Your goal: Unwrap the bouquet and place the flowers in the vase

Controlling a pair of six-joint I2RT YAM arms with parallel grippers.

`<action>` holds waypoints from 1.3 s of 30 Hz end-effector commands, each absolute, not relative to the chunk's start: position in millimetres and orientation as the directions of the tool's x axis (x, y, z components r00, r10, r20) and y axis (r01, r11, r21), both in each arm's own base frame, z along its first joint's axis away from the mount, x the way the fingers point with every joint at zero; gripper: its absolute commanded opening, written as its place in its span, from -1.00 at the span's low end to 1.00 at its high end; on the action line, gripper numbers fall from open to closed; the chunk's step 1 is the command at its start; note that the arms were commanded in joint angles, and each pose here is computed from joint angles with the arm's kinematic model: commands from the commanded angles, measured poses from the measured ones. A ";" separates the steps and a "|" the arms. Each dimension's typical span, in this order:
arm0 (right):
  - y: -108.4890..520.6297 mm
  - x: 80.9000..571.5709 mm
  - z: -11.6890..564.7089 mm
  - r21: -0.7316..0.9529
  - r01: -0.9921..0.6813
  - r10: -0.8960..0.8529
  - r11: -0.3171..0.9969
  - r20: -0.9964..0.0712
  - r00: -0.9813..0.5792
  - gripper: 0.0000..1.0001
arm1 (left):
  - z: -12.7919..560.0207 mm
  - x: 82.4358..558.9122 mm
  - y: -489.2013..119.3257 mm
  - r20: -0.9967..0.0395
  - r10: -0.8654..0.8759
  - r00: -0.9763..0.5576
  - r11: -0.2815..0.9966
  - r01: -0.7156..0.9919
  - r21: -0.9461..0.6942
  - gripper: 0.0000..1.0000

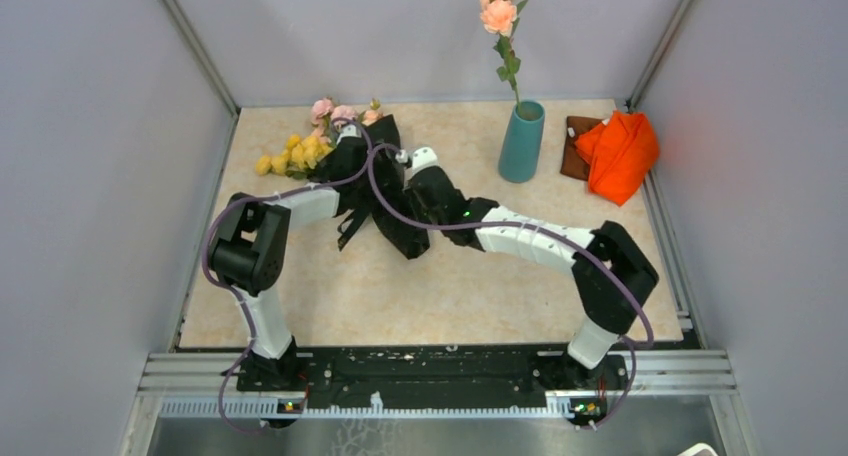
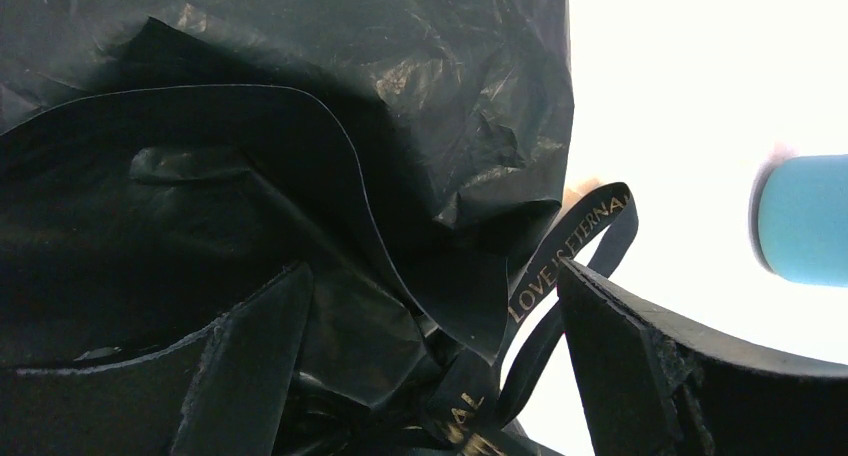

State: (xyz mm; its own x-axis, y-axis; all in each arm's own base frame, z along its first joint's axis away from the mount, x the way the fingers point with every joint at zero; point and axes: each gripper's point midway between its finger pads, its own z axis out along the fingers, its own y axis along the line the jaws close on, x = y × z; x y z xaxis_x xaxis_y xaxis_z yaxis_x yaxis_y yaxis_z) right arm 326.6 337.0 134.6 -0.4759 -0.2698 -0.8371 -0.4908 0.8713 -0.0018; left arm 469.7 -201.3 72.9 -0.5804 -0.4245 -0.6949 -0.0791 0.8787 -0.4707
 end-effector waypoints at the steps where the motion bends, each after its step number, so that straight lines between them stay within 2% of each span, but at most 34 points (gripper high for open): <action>1: 300.1 354.2 214.7 0.024 -0.406 -0.149 0.914 -0.909 -0.390 -1.00 | 42.3 451.8 -189.3 -0.650 -0.427 -0.628 0.884 -0.142 -0.445 0.98; 12: 203.8 366.0 271.5 0.022 -0.235 -0.061 0.972 -0.939 -0.338 -1.00 | 30.5 438.6 -168.2 -0.619 -0.465 -0.633 0.870 -0.197 -0.453 0.98; 18: 137.9 351.6 314.0 0.055 -0.105 0.026 0.993 -0.966 -0.256 -1.00 | 31.1 430.5 -160.1 -0.620 -0.472 -0.627 0.867 -0.202 -0.455 0.98; 22: 111.4 339.5 338.0 0.026 -0.052 0.015 0.998 -0.979 -0.204 -1.00 | 29.5 426.5 -157.7 -0.612 -0.481 -0.628 0.861 -0.208 -0.464 0.98; 32: 73.5 326.2 357.7 -0.020 0.052 -0.011 0.998 -0.985 -0.173 -1.00 | 31.2 418.9 -150.5 -0.608 -0.491 -0.624 0.855 -0.215 -0.471 0.98; 35: 79.1 323.9 357.9 -0.006 0.010 -0.004 1.000 -0.986 -0.169 -1.00 | 35.2 418.7 -151.2 -0.610 -0.489 -0.624 0.856 -0.205 -0.475 0.98; 39: 103.5 330.0 330.4 0.025 -0.090 0.004 0.996 -0.975 -0.224 -1.00 | 51.2 420.4 -157.2 -0.634 -0.462 -0.620 0.866 -0.164 -0.472 0.98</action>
State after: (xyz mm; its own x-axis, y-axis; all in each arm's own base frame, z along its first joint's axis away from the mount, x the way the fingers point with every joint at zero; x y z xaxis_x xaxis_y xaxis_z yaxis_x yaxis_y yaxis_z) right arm 328.5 88.5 329.5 -0.2420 -0.0263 -0.9699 -0.0158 0.9996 -0.0231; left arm 445.2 -165.3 73.3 -0.5386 -0.5083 -0.6720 -0.1208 0.8359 -0.5354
